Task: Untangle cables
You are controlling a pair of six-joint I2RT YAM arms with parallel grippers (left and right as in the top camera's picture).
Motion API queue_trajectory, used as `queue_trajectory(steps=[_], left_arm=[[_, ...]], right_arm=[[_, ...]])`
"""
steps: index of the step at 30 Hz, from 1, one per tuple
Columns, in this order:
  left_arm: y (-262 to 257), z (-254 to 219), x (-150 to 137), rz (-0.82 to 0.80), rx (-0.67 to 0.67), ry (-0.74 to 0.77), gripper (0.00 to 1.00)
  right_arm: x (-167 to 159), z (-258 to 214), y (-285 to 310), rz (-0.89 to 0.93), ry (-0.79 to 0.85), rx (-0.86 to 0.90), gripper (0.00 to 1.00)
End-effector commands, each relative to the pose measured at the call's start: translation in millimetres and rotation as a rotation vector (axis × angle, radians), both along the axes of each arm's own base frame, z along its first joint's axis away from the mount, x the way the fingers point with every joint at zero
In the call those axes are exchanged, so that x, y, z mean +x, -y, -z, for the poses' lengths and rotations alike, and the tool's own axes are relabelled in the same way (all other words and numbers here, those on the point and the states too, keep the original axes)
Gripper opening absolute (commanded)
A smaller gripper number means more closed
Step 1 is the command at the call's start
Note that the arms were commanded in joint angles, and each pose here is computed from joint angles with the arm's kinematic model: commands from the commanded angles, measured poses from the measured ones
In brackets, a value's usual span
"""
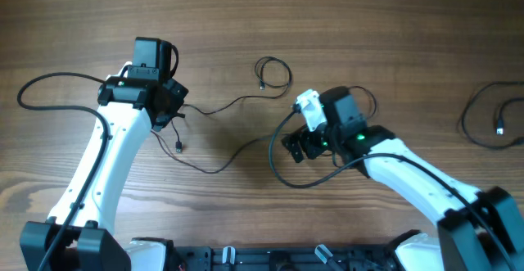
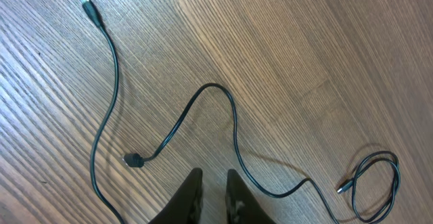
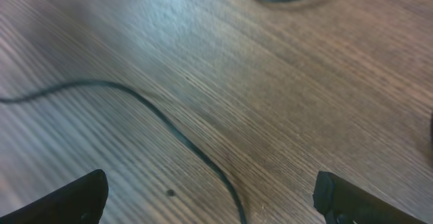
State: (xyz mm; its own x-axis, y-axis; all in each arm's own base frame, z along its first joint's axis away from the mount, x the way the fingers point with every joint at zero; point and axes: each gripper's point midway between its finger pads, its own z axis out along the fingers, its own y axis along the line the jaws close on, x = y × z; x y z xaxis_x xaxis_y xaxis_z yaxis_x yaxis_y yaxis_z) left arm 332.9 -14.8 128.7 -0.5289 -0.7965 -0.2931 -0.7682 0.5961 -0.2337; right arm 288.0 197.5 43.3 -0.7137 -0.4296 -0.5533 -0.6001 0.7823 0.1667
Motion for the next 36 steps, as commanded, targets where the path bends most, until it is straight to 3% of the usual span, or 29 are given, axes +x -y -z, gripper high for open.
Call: queue_trajectory(steps=[1,3,6,7,8,9,11,14,18,22,30,33,36], left_arm=[[-0.4,-7.0,2.2,-0.007,-0.008,0.022,0.13],[-0.2,-6.7,2.1,-0.006,-0.008,0.02,0.17],[-0.3,-5.5,1.9,-0.007,-0.007,0.017,0.32],[-0.3,-5.6,2.0,-0.007,-0.007,0.017,0.36],[-0.3,-5.6,2.0,-0.007,-0.007,0.017,0.46],[-0.3,-5.4,1.8,-0.007,-0.007,0.016,0.59],[-0.3,-5.2,1.1,-0.007,-0.007,0.013,0.75],[-0.5,-4.4,-1.0,-0.006,-0.007,0.004,0.99],[-0.6,-3.8,-2.4,-0.006,-0.006,-0.002,1.0],[-0.6,-3.8,-2.3,-0.006,-0.006,-0.002,1.0],[-0.6,-3.8,-2.4,-0.006,-0.006,-0.002,1.0],[-0.6,-3.8,-2.4,-0.006,-0.006,-0.002,1.0],[-0.6,-3.8,-2.4,-0.006,-0.006,-0.002,1.0]], right_arm=[[4.9,31.7,1.6,-0.011,0.024,-0.134,0.99],[2.3,44.4,-5.4,-0.033,0.012,-0.142,0.93],[0.5,62.4,-10.3,-0.048,0.004,-0.171,0.8],[3.2,66.2,-7.0,-0.035,0.014,-0.196,0.7],[6.6,69.3,-2.9,-0.019,0.025,-0.22,0.48],[9.0,71.8,0.7,-0.005,0.033,-0.24,0.34],[12.5,73.0,6.9,0.016,0.047,-0.273,0.05],[22.7,69.6,19.5,0.117,0.073,-0.314,0.04],[37.9,35.0,48.3,0.292,0.084,-0.383,0.04],[53.8,-45.9,72.4,0.41,0.141,-0.311,0.04],[94.3,-264.1,170.1,0.746,0.702,0.009,0.04],[97.6,-313.9,198.4,0.83,0.882,0.076,0.05],[112.5,-332.7,224.7,0.862,1.003,0.031,0.04]])
